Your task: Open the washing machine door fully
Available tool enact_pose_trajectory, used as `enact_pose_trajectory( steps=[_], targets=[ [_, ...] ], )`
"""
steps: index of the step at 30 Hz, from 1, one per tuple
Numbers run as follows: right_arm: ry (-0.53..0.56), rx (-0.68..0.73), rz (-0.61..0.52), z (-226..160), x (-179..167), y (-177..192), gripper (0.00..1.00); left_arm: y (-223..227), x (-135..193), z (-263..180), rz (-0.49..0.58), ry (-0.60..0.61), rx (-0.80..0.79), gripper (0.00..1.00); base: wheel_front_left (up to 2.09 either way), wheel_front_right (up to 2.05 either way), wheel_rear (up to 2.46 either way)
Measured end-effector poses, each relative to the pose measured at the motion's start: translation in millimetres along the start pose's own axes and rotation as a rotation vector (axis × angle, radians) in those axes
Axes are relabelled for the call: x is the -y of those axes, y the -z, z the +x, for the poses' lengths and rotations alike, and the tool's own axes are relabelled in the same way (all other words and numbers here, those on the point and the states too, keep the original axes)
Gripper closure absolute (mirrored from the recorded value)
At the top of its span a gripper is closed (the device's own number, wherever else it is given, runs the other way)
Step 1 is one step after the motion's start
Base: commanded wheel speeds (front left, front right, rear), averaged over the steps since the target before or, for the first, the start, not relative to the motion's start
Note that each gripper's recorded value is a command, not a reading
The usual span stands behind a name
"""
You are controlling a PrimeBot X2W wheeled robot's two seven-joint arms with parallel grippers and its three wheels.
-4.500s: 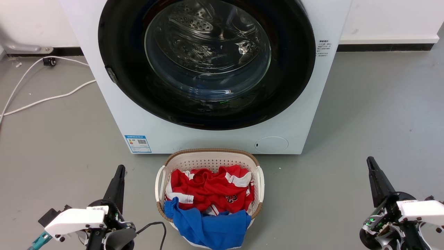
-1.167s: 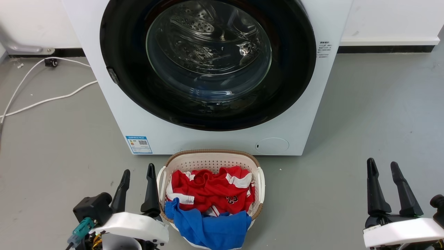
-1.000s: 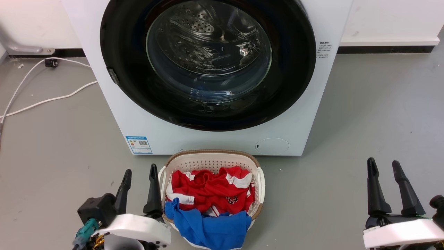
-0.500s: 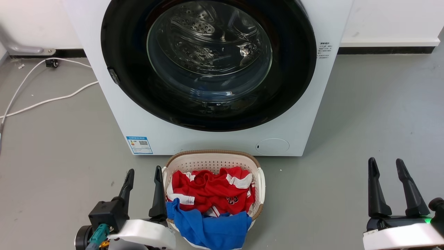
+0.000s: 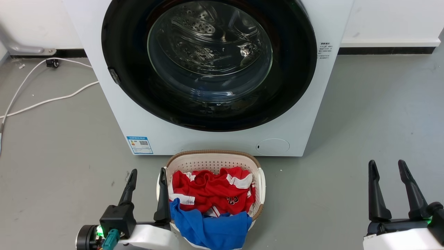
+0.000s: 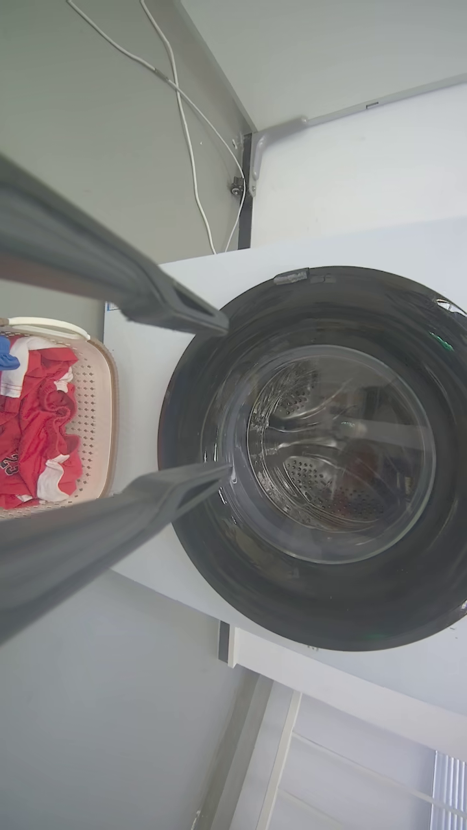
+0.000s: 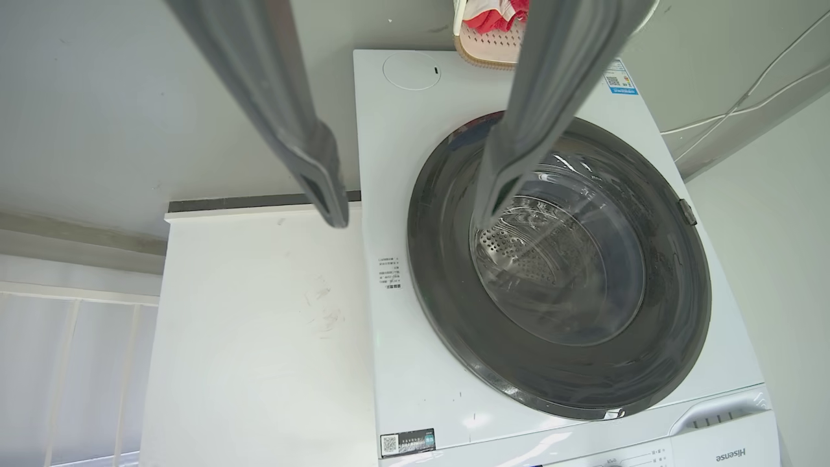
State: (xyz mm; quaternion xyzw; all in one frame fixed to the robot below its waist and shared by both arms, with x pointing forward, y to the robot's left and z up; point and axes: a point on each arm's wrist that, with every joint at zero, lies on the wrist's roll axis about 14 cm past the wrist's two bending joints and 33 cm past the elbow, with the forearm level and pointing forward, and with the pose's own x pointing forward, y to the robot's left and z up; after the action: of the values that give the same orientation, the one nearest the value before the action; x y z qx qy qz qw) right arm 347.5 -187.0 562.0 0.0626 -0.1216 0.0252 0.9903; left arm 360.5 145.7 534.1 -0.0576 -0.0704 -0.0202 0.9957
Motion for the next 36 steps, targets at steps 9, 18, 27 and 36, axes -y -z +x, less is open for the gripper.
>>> enact_pose_trajectory(
  steps=[9,18,27,36],
  targets=[
    [-0.011,-0.003,-0.053,-3.9,-1.4,2.1,0.00,2.2,2.7,-3.7,0.065,0.012,0.007,0.00,0.00,0.00,0.00],
    [-0.031,0.002,-0.091,-5.1,-6.1,2.3,0.00,1.6,1.0,-5.2,0.105,0.006,0.018,0.00,0.00,0.00,0.00],
    [-0.024,-0.015,-0.069,-6.8,-4.7,8.1,0.00,7.2,-0.9,-6.5,0.095,0.001,0.000,0.00,0.00,0.00,0.00],
    [-0.009,-0.046,-0.026,-9.6,-2.1,18.4,0.00,11.6,-1.7,-7.7,0.087,-0.002,-0.015,0.00,0.00,0.00,0.00]
  ],
)
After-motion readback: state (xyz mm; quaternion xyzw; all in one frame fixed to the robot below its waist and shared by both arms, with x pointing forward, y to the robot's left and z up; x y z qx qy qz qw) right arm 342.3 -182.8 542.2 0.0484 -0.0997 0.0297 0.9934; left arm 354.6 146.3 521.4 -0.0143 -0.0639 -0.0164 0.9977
